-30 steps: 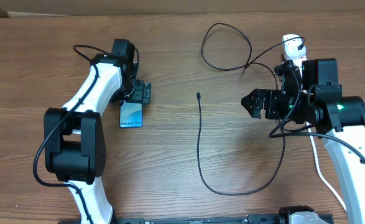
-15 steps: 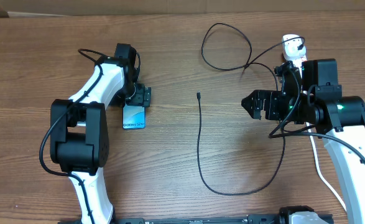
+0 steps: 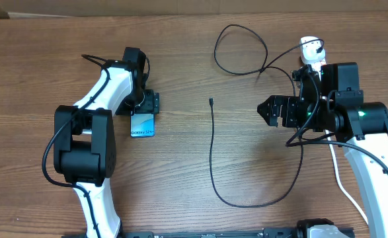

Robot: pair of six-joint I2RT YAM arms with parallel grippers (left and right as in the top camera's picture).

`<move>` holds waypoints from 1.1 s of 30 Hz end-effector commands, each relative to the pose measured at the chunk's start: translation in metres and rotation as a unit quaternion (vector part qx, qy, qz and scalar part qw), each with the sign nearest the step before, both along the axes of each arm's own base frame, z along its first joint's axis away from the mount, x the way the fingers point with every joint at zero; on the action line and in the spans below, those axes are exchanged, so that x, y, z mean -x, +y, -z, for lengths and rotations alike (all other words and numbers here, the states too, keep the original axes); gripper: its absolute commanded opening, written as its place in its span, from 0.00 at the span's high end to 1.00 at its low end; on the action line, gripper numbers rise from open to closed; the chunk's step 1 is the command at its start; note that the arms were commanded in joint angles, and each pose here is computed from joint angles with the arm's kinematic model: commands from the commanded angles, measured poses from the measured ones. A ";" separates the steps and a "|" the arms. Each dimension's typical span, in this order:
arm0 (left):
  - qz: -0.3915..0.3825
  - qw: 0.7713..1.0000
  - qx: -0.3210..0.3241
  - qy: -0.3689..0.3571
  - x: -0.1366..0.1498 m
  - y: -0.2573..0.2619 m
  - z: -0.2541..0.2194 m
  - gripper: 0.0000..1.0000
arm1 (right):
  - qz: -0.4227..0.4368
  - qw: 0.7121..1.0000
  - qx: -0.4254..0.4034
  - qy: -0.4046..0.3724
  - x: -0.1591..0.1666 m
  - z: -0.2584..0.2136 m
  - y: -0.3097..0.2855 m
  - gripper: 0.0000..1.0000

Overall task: Plug charger to phone and switch on socket
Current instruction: 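Grasp the Galaxy S24+ phone by its edge with the left gripper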

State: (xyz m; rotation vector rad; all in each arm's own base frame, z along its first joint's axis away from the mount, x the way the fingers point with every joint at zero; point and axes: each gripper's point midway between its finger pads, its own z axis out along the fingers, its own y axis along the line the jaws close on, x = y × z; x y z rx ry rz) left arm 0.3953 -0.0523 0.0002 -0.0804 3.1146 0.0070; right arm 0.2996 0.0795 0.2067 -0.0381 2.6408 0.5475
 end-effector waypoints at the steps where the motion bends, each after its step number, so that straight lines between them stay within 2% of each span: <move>1: -0.014 0.999 -0.013 0.030 0.012 0.006 0.012 0.18 | 0.003 1.000 0.004 -0.014 -0.005 -0.008 -0.002 0.00; 3: -0.017 0.999 -0.013 0.031 0.013 0.006 0.012 0.22 | 0.003 1.000 0.004 -0.014 -0.005 -0.008 -0.002 0.00; 6: -0.018 0.999 -0.013 0.031 0.013 0.006 0.012 0.35 | 0.003 1.000 0.004 -0.016 -0.006 -0.009 -0.002 0.00; 8: -0.023 0.999 -0.013 0.032 0.013 0.006 0.012 0.38 | 0.003 1.000 0.003 -0.019 -0.007 -0.009 -0.002 0.00; 19: -0.025 0.999 -0.013 0.030 0.008 0.006 0.000 0.37 | 0.003 1.000 0.003 -0.028 -0.011 -0.011 -0.002 0.00; 28: -0.081 0.997 -0.008 0.006 -0.017 0.002 -0.050 0.38 | -0.010 0.998 -0.042 -0.038 -0.014 -0.021 0.013 0.00; 33: -0.119 0.993 0.007 -0.002 -0.024 -0.003 -0.077 0.38 | 0.038 0.996 -0.073 -0.029 -0.022 -0.025 0.014 0.00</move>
